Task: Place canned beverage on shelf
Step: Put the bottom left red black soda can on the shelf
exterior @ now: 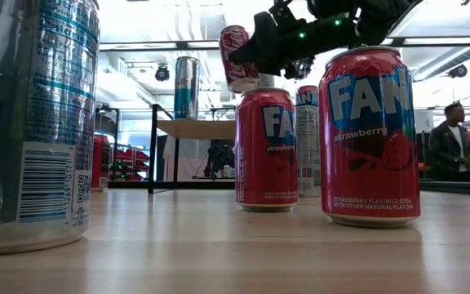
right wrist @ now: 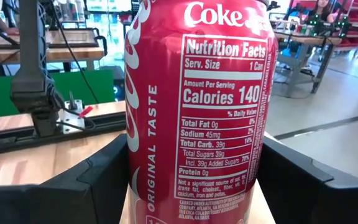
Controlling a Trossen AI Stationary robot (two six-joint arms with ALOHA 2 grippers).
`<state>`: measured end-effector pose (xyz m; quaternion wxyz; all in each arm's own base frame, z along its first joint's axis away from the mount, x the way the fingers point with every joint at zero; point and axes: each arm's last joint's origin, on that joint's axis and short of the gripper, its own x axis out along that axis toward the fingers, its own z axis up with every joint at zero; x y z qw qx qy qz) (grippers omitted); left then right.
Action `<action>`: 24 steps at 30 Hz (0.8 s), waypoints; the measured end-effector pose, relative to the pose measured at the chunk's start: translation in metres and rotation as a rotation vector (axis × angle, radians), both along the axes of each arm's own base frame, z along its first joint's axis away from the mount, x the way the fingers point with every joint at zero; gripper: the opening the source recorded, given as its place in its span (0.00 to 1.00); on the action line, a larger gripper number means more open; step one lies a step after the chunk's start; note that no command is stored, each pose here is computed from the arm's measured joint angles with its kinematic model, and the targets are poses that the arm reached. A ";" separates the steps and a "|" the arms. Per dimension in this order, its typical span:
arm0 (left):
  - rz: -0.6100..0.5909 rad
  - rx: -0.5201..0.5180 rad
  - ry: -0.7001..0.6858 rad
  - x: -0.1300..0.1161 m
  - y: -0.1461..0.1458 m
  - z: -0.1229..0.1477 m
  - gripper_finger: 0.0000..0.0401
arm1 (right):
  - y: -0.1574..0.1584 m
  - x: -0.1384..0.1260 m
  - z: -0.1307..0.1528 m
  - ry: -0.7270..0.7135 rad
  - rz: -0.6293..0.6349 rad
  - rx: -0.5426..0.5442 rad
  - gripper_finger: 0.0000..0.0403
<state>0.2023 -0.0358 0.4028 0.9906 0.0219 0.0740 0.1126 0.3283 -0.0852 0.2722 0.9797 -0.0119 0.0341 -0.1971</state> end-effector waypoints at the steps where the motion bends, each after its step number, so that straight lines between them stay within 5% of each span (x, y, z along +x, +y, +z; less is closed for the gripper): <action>1: -0.003 -0.004 -0.029 -0.003 0.000 -0.006 0.82 | 0.000 0.000 0.000 -0.001 -0.001 0.003 0.69; 15: -0.119 -0.098 -0.148 -0.043 0.005 -0.093 0.82 | -0.003 -0.006 -0.007 -0.073 -0.063 -0.031 0.69; 24: -0.135 -0.123 -0.251 -0.055 0.007 -0.109 0.82 | -0.008 0.013 -0.041 -0.075 -0.064 -0.082 0.69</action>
